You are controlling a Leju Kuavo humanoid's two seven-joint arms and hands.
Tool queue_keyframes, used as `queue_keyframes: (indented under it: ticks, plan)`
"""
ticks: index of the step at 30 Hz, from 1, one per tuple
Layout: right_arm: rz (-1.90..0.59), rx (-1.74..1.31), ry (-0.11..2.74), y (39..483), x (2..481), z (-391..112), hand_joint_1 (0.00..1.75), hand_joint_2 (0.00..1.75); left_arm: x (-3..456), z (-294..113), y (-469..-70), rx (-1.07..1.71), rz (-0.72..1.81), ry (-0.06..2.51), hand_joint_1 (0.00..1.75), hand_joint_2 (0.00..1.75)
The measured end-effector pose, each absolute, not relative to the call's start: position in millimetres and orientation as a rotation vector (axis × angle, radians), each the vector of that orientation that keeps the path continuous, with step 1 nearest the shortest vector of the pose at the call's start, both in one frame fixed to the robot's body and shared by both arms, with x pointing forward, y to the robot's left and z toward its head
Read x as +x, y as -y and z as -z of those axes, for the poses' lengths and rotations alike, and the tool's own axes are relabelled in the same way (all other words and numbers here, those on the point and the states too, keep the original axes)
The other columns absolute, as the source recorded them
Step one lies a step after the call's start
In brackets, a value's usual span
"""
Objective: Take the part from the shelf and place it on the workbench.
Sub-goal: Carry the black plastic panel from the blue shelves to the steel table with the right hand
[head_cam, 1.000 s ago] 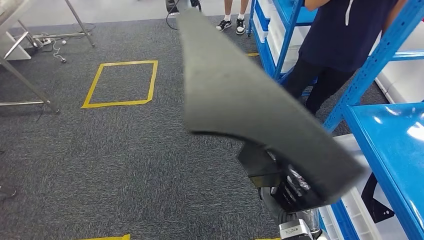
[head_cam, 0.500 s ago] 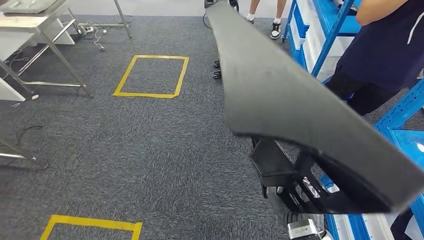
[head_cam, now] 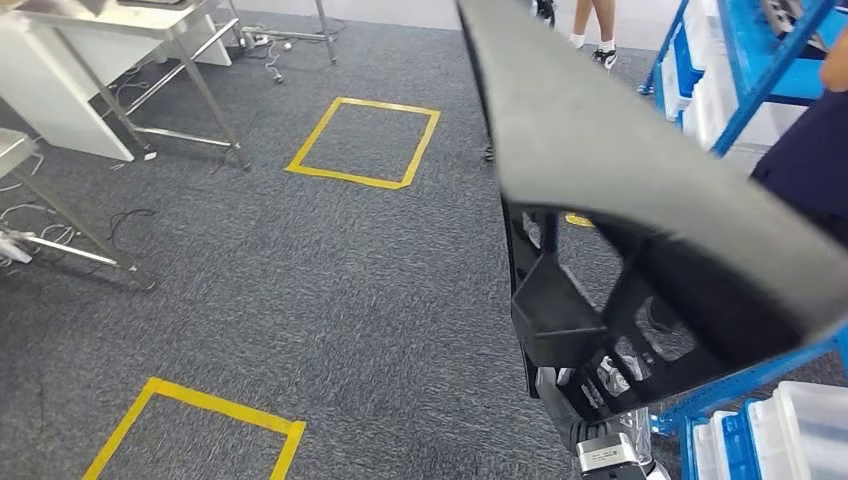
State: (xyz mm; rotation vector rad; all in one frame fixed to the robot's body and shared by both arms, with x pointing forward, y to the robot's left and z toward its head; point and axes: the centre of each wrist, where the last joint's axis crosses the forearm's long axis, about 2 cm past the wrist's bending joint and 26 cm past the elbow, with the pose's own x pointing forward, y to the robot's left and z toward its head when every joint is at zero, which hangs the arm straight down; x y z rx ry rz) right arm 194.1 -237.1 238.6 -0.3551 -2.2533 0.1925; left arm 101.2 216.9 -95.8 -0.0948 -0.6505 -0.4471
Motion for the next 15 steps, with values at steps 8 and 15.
queue_keyframes:
  ticks: [8,15]
  plan:
    - [-0.21,-0.36,2.231,240.7,196.4,-241.2,1.75,1.75,105.0,94.4,-213.9,-0.098,0.448,0.656,0.0,1.75]
    - [-0.236,-0.366,2.223,241.6,197.2,-242.7,1.75,1.75,101.0,95.2,-212.7,-0.105,0.431,0.648,0.0,1.75]
